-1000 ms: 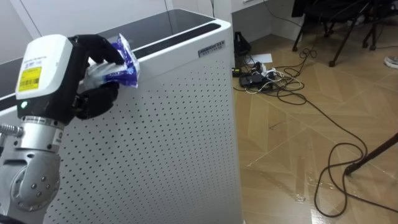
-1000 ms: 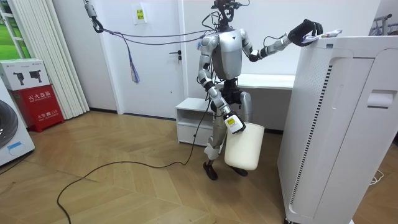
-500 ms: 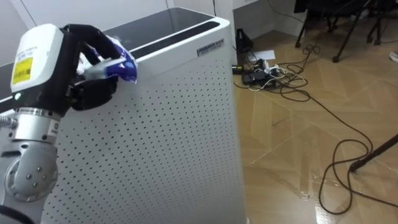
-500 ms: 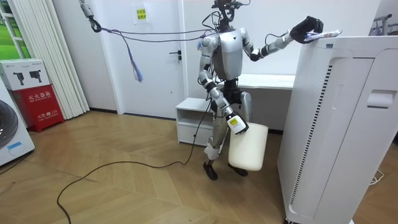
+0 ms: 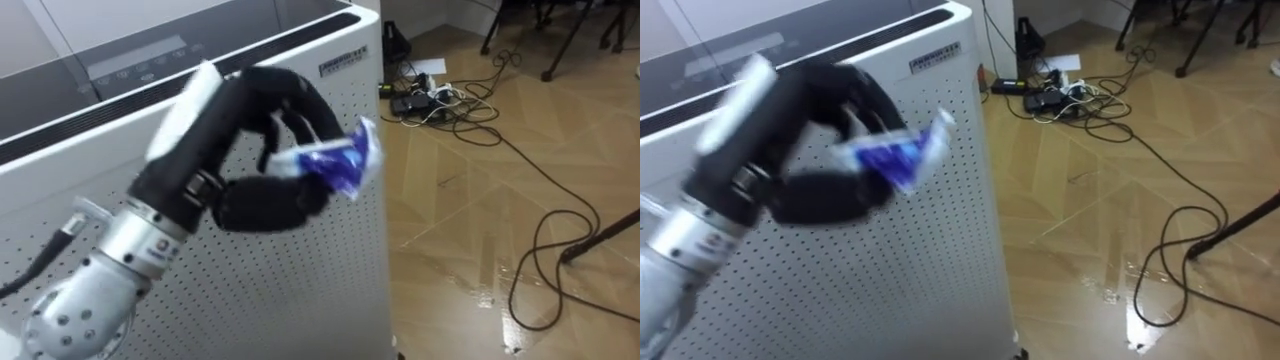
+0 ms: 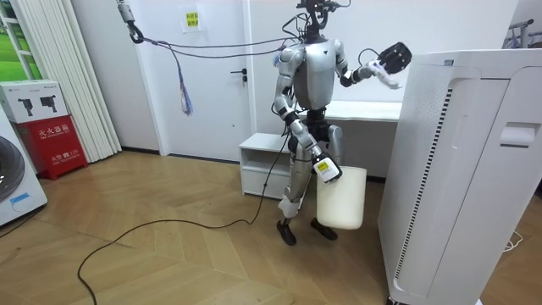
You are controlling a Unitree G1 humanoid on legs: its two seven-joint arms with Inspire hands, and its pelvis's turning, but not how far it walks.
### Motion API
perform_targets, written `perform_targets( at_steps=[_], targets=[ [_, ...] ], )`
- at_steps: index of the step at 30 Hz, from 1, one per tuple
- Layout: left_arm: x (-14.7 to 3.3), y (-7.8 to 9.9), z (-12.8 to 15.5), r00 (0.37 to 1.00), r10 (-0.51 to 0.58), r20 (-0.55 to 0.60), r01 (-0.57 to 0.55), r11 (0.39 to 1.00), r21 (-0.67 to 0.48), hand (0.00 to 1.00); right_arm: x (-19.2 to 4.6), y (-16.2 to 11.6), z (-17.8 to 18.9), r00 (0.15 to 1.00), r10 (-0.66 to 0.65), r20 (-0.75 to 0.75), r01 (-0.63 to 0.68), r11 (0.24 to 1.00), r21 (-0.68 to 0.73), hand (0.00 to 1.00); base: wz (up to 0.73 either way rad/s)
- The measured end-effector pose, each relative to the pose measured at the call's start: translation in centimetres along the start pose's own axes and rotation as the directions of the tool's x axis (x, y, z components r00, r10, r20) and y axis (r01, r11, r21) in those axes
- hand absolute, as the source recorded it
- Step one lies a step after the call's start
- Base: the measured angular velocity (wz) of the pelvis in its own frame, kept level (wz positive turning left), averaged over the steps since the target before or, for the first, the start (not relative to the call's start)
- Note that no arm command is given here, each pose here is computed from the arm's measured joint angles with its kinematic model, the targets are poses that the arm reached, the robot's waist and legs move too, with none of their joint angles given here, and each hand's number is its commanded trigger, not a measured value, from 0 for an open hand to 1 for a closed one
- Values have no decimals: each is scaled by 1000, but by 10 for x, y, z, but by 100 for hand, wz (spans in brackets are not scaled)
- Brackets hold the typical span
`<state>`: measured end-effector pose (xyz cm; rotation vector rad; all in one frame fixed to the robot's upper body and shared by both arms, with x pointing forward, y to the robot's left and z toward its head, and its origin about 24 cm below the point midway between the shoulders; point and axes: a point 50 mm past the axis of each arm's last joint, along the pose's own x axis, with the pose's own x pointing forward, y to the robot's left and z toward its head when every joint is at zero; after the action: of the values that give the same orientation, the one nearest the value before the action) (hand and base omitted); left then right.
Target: Pick garbage
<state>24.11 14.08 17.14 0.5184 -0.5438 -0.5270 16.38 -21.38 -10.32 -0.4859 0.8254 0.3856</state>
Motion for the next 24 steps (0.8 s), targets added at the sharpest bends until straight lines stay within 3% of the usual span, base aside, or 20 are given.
perform_targets(
  at_steps=[6, 10, 19, 24],
  targets=[
    [-11, -15, -7, 993, -117, -32, 115, 991, -65, 100, 0, 1, 2, 1000, 4, 12, -4, 1000, 23, 100, 1],
    [-22, -34, -21, 974, -210, -86, 196, 970, -148, 100, 3, -2, 9, 1000, 11, 28, -11, 1000, 17, 100, 8],
    [-43, -53, -76, 904, -295, -310, 220, 941, -255, 100, 24, -17, 34, 999, -6, 47, 3, 999, 54, 100, 9],
    [-48, -64, -90, 876, -314, -366, 217, 934, -284, 100, 32, -27, 58, 995, -32, 99, 25, 997, 71, 100, 9]
  ],
)
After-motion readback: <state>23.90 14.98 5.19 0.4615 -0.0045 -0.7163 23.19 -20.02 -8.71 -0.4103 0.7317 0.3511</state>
